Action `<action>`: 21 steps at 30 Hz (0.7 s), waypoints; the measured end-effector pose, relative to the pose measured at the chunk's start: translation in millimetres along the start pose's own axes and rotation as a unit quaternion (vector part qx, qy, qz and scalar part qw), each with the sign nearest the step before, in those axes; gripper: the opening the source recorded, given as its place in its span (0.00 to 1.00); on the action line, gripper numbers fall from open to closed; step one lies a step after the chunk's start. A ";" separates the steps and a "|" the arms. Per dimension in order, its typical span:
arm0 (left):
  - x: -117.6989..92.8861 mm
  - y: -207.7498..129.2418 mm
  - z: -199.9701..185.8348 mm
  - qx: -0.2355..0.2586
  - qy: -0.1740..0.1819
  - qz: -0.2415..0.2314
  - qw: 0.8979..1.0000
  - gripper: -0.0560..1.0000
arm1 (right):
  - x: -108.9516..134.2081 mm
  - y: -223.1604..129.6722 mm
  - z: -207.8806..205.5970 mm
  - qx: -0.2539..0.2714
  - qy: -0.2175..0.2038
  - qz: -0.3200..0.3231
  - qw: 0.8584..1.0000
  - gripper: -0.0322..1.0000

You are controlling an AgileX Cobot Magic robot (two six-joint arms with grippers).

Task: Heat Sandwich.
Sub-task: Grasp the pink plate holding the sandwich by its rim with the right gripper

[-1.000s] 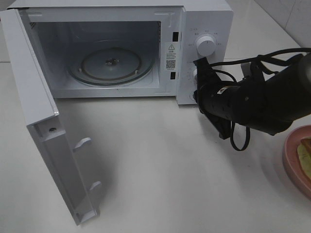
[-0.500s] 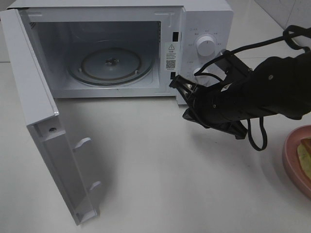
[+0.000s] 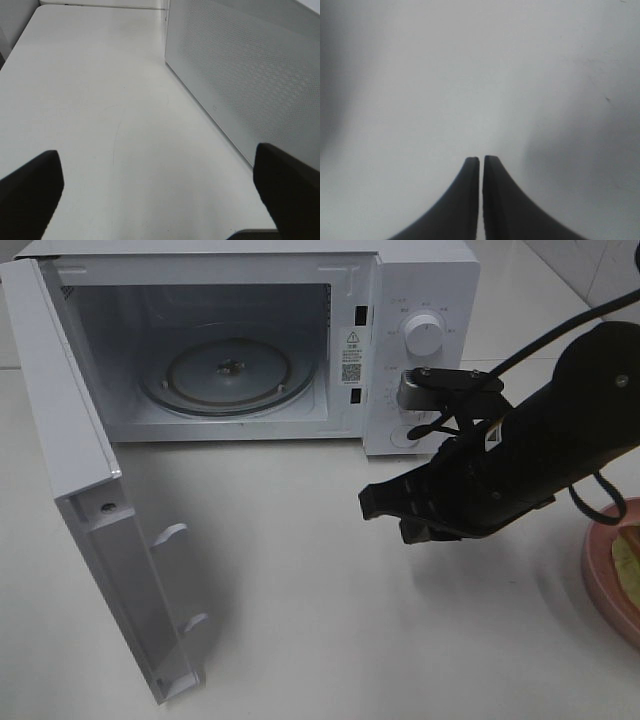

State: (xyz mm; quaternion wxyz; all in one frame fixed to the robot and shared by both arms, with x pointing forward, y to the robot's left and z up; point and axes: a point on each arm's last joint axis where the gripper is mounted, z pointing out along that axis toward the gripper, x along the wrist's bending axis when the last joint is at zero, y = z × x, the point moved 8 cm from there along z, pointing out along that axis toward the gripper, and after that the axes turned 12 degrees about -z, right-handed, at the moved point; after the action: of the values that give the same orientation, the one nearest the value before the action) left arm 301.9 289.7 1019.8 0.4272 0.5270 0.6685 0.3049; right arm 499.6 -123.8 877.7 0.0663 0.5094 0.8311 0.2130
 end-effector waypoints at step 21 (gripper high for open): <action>0.0 0.0 0.0 0.000 0.000 0.000 1.000 0.98 | -60.3 -36.4 -55.1 0.090 -0.084 -0.031 0.992 0.59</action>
State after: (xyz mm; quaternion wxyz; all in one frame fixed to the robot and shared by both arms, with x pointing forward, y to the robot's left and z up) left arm 301.9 289.7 1019.8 0.4272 0.5270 0.6685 0.3049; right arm 480.2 -206.5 905.5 0.0961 0.5032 0.8539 0.0917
